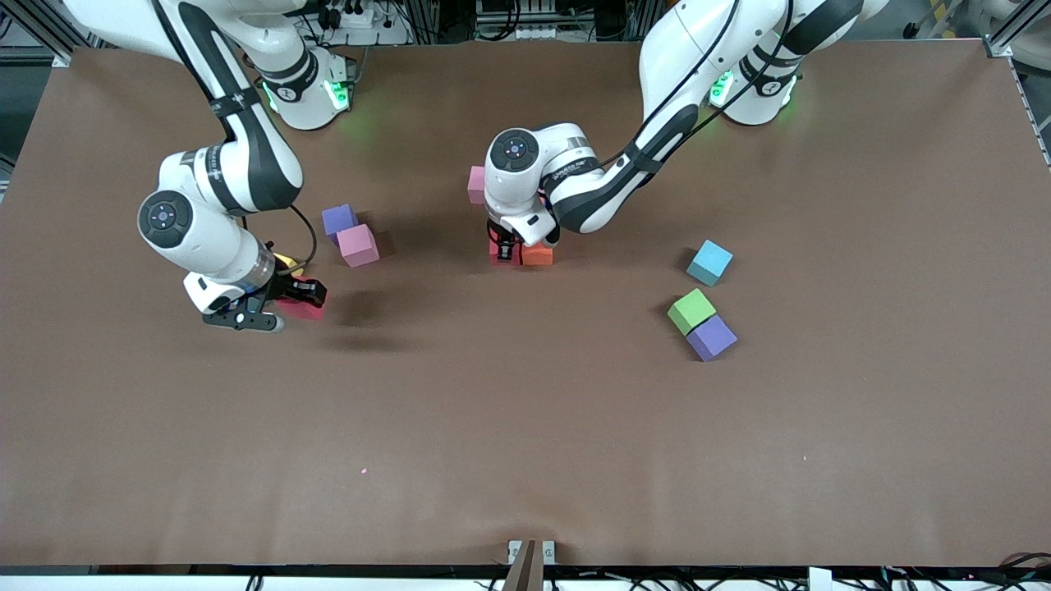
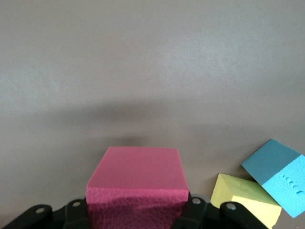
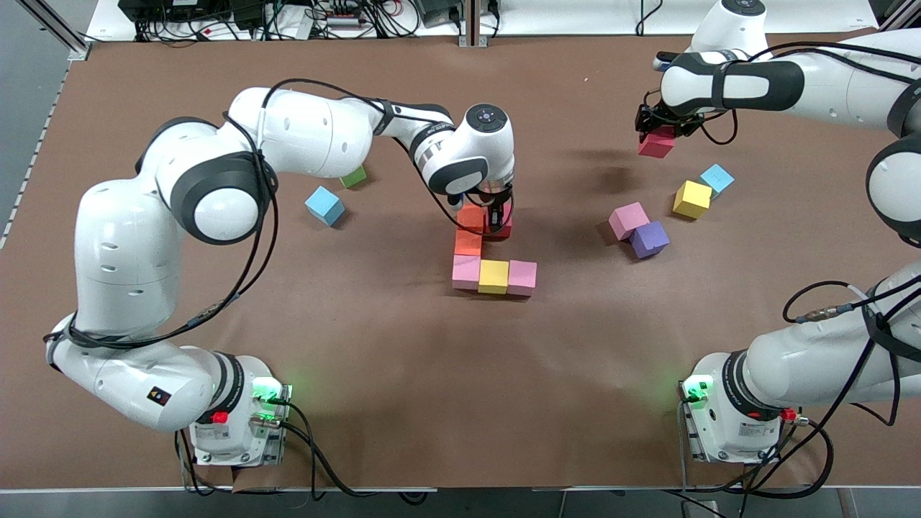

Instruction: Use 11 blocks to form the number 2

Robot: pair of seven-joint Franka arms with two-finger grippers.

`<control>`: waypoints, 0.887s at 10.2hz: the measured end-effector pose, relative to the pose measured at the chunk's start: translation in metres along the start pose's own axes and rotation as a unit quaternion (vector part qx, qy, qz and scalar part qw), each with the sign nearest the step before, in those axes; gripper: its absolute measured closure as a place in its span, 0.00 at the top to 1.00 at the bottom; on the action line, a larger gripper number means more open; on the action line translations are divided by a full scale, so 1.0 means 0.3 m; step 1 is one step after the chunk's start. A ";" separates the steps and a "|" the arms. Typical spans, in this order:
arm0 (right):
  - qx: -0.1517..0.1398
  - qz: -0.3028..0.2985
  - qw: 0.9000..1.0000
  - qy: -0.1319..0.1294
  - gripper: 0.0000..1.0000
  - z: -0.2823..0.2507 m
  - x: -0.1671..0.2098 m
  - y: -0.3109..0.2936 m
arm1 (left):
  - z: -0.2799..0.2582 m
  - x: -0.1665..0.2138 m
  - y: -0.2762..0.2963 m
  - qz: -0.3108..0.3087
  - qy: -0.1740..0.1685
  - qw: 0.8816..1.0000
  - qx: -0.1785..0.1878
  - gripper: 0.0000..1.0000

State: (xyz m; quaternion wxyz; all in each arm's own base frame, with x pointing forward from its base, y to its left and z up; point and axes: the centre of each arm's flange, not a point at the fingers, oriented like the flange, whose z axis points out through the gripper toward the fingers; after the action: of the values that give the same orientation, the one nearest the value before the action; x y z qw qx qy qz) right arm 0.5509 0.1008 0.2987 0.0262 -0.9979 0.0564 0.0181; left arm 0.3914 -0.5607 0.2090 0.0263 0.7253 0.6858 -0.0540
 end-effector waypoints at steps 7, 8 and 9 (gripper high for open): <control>-0.006 -0.021 0.999 -0.027 0.61 0.013 -0.022 -0.009 | 0.014 0.014 -0.008 0.006 0.007 1.000 0.000 0.81; -0.006 -0.021 0.999 -0.027 0.61 0.013 -0.022 -0.009 | 0.015 0.016 -0.008 0.006 0.008 1.000 0.000 0.94; -0.006 -0.023 0.999 -0.028 0.61 0.014 -0.023 -0.009 | 0.010 0.017 -0.004 0.006 0.007 1.000 -0.002 1.00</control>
State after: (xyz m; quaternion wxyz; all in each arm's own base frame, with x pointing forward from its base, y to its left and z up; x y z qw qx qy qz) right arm 0.5441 0.1044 0.2950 0.0219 -0.9982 0.0326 0.0458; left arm 0.3904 -0.5559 0.2056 0.0231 0.7297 0.6818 -0.0475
